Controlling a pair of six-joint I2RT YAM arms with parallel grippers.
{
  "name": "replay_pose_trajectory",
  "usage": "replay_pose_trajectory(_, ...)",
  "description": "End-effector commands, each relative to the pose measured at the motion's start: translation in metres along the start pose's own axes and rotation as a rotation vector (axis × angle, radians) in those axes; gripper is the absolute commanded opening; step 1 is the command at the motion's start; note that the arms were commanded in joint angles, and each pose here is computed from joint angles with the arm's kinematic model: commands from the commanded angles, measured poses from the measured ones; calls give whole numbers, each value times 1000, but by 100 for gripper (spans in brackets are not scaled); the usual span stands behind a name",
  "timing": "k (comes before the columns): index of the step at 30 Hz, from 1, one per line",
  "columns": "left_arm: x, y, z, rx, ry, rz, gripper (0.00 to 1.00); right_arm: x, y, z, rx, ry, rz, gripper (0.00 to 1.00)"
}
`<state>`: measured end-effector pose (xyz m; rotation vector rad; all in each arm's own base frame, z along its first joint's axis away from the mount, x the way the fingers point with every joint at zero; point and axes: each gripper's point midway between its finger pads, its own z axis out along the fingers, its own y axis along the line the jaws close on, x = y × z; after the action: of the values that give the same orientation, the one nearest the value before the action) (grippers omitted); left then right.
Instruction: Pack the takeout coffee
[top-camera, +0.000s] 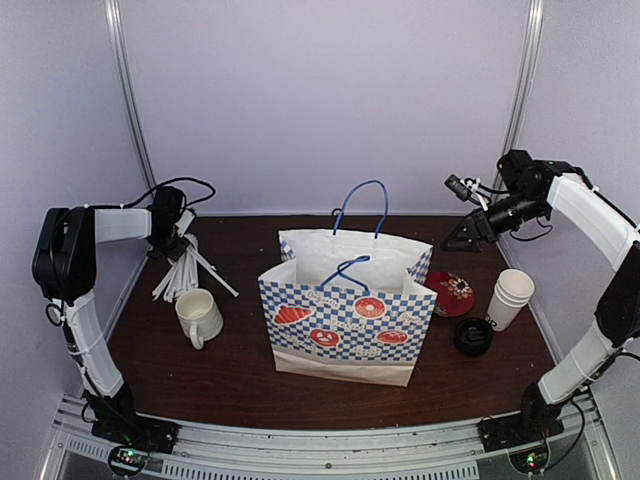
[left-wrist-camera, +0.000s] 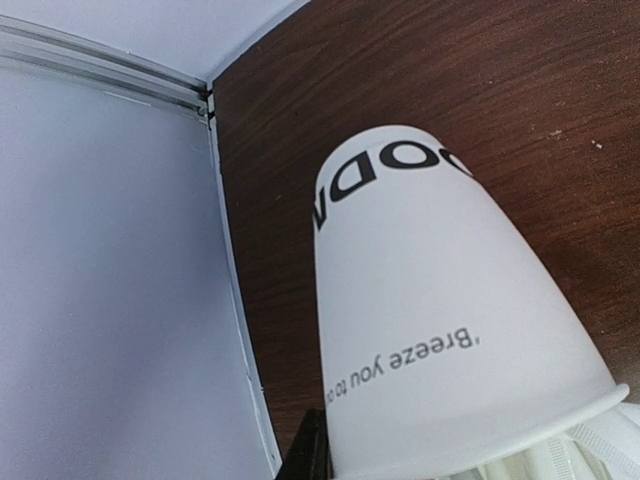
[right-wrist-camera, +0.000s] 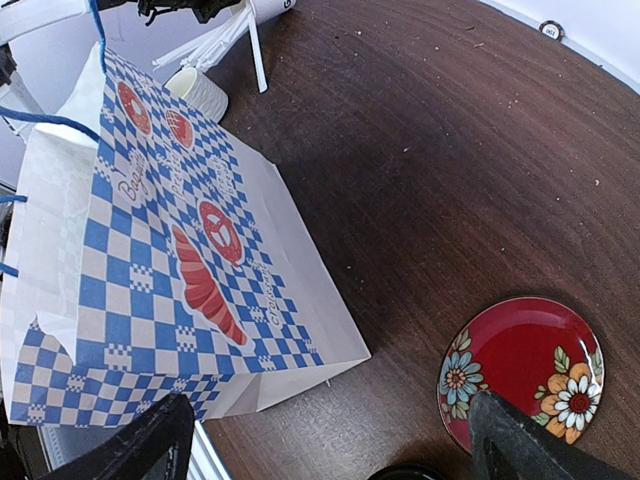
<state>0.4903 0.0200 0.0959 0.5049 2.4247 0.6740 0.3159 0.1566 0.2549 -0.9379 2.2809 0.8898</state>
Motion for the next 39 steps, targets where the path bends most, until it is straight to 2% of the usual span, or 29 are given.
replay_pose_trajectory(1,-3,-2,2,53,50,-8,0,1,-3,3,-8,-2,-2,100)
replay_pose_trajectory(13,-13,-20,-13,276,206,-28,0,1,-3,4,-14,2,0,99)
replay_pose_trajectory(22,-20,-30,-46,447,301,-98,0,3,-3,5,-20,5,4,99)
replay_pose_trajectory(30,-4,-52,-83,632,433,-158,0,4,-2,6,-30,6,7,99)
replay_pose_trajectory(39,28,-65,-96,721,565,-201,0,6,1,7,-45,2,8,99)
